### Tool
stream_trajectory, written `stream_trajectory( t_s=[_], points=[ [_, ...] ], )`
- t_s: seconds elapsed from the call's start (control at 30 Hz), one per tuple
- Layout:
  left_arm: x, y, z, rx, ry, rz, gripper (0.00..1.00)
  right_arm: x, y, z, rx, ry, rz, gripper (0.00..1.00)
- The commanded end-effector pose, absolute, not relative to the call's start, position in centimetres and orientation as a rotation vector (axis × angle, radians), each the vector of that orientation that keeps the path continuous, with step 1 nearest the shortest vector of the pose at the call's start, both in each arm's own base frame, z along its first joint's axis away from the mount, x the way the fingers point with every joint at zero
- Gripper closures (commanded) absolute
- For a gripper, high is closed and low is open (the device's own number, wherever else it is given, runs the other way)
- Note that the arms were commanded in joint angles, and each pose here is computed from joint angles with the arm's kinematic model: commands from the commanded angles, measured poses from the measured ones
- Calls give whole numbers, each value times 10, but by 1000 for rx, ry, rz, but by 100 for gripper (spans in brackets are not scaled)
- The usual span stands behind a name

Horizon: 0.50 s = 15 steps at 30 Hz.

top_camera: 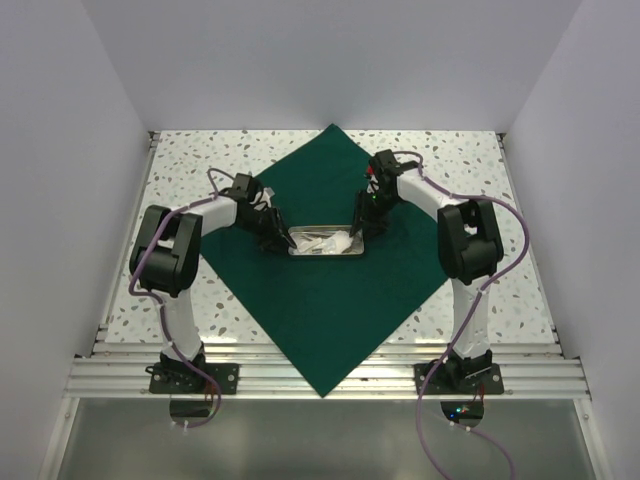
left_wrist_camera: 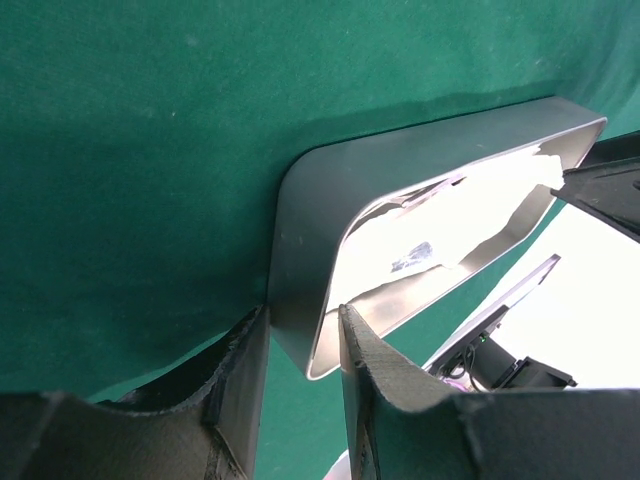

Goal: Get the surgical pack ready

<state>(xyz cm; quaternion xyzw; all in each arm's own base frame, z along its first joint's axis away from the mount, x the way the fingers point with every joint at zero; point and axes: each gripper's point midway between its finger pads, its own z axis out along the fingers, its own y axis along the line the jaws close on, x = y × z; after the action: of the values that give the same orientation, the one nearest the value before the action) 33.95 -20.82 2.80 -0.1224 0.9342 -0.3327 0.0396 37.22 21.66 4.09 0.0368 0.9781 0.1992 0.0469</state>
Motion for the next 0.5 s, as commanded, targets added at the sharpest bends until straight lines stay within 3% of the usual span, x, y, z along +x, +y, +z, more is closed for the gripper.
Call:
stream_trajectory(
  t_s=[0.0, 0.13, 0.3, 0.47],
  points=[
    [351, -218, 37, -327, 2826, -1062, 62, 372, 219, 49, 88, 2970, 650, 54],
    [353, -217, 38, -329, 2825, -1047, 60, 371, 218, 48, 80, 2972, 648, 52],
    [353, -212, 39, -313, 2829, -1001, 54, 374, 208, 49, 75, 2972, 612, 42],
    [353, -206, 50, -275, 2798, -974, 38, 386, 176, 64, 65, 2948, 465, 20]
  ],
)
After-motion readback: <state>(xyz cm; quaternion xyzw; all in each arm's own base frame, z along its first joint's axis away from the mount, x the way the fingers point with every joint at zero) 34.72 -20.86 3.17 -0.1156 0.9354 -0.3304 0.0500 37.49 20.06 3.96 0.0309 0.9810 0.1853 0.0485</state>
